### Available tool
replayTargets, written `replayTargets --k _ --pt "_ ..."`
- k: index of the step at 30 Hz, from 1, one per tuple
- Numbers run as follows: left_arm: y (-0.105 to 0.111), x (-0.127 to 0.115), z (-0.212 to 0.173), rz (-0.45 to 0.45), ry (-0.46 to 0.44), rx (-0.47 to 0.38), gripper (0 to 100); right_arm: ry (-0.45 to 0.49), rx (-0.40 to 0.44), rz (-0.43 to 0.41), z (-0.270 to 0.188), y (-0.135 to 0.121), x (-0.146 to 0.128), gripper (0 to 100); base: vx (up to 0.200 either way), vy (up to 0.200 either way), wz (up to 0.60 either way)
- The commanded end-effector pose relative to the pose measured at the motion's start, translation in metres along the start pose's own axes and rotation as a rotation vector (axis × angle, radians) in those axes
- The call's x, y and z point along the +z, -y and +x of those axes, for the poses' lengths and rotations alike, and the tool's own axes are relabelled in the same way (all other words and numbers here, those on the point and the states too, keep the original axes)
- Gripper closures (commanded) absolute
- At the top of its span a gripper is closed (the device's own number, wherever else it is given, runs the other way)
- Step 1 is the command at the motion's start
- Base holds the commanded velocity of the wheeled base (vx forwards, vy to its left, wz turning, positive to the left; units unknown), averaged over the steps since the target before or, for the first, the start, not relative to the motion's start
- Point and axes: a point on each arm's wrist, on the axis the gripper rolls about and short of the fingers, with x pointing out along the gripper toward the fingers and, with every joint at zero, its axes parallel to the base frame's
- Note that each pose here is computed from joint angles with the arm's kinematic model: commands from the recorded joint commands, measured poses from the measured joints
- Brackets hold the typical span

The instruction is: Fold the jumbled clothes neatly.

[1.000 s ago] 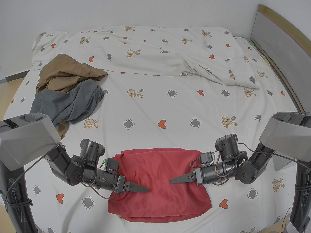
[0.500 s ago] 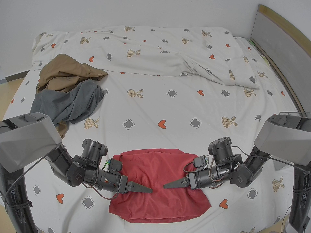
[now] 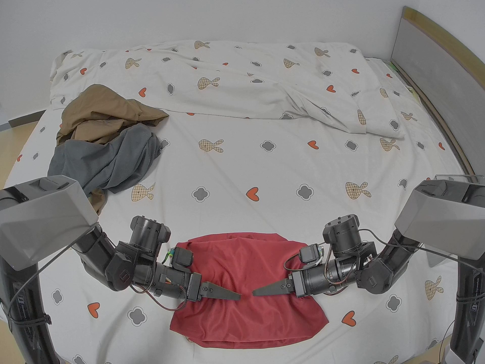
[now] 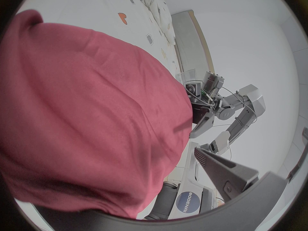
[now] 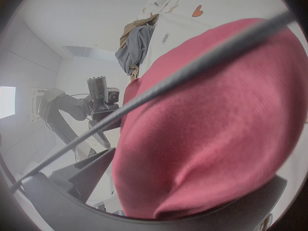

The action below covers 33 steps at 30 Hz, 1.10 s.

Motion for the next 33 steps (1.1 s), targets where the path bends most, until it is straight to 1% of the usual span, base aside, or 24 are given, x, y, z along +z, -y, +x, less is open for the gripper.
replayTargets --k 1,3,7,12,13,17,19,20,23,33 --pt "-0.001 0.0 0.003 0.001 -0.005 -0.001 0 -0.007 0.0 -0.004 0.002 -0.002 -0.002 0 0.0 0.0 0.0" --pt "-0.001 0.0 0.003 0.001 -0.005 0.0 0 -0.008 0.003 -0.004 0.002 -0.002 -0.002 0 0.0 0.0 0.0" --pt "-0.008 -0.002 -0.006 -0.015 0.014 0.024 0 -0.005 0.001 0.001 0.0 -0.001 -0.002 0 0.0 0.0 0.0" --pt "-0.009 -0.003 -0.004 -0.013 0.009 0.025 0 -0.005 0.002 -0.004 0.001 -0.002 -0.001 0 0.0 0.0 0.0" --pt "-0.014 -0.003 0.001 0.011 0.023 0.023 0 -0.004 0.0 0.0 0.0 -0.001 -0.002 0 0.0 0.0 0.0" --pt "-0.026 -0.007 0.008 0.072 0.072 0.013 0 -0.002 0.0 0.001 0.0 -0.001 -0.001 0 0.0 0.0 0.0" --pt "-0.026 -0.009 0.008 0.071 0.083 0.012 0 -0.002 0.001 -0.001 0.001 -0.001 -0.001 0 0.0 0.0 0.0" --pt "-0.024 -0.009 0.007 0.043 0.087 0.008 0 -0.002 0.001 -0.001 0.001 -0.001 -0.001 0 0.0 0.0 0.0" --pt "-0.021 -0.007 0.006 0.008 0.096 0.003 0 -0.002 0.001 -0.001 0.001 -0.001 -0.001 0 0.0 0.0 0.0" --pt "-0.016 -0.007 0.012 0.016 0.08 -0.008 0 -0.003 0.005 -0.01 0.003 -0.003 0.001 0 0.0 0.0 0.0"
